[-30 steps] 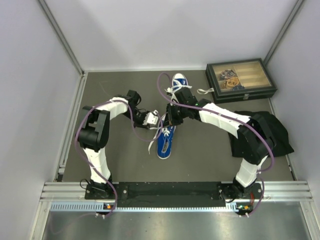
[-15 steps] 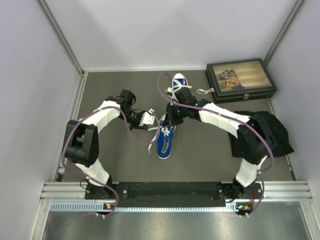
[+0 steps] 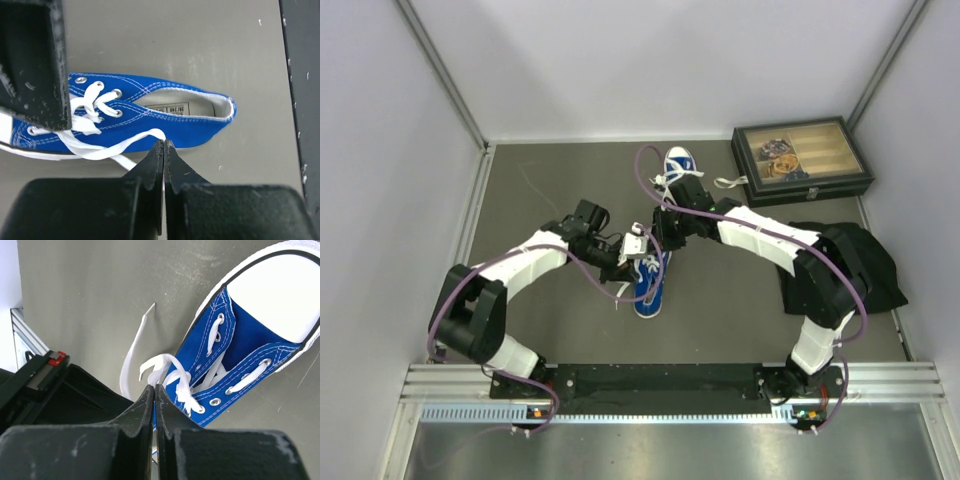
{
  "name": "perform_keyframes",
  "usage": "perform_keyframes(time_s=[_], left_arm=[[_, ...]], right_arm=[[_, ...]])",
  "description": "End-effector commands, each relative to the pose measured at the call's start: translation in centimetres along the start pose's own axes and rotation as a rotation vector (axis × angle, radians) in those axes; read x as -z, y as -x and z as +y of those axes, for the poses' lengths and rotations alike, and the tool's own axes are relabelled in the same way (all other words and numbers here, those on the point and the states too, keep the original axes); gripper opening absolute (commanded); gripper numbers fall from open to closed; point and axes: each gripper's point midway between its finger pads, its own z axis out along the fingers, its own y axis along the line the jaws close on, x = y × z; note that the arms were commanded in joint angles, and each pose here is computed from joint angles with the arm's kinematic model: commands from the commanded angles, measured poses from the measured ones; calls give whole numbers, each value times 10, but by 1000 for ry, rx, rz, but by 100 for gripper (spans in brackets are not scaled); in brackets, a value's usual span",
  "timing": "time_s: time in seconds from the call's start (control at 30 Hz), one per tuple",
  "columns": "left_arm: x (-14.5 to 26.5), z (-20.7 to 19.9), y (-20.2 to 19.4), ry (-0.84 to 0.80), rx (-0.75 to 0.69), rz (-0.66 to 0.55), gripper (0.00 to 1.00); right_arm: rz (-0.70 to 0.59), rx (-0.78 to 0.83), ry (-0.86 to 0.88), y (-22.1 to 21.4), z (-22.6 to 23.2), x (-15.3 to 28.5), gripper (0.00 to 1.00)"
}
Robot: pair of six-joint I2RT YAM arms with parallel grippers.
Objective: Tie the shoes
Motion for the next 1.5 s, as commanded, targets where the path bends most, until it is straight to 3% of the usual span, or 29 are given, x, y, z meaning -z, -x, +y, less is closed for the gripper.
perform_keyframes(time_s=[0.0, 0.33, 0.73, 0.9, 1.07, 1.47], left_arm=[[2, 18, 39, 133, 22, -180, 0], [-6, 38, 50, 226, 108, -262, 0], [-14, 54, 23, 312, 171, -194, 0], [-15, 58, 19, 328, 171, -181, 0], [-17, 60, 17, 326, 168, -176, 0], [-17, 60, 19, 311, 160, -182, 0]], right_arm=[[-41, 37, 54, 17, 27, -2, 0], [-32, 32, 67, 15, 31, -4, 0], [-14, 25, 80, 15, 35, 3, 0], [-8, 16, 94, 19, 34, 10, 21], [-26, -2, 68, 27, 19, 24, 31], [20, -40, -52, 23, -17, 7, 29]])
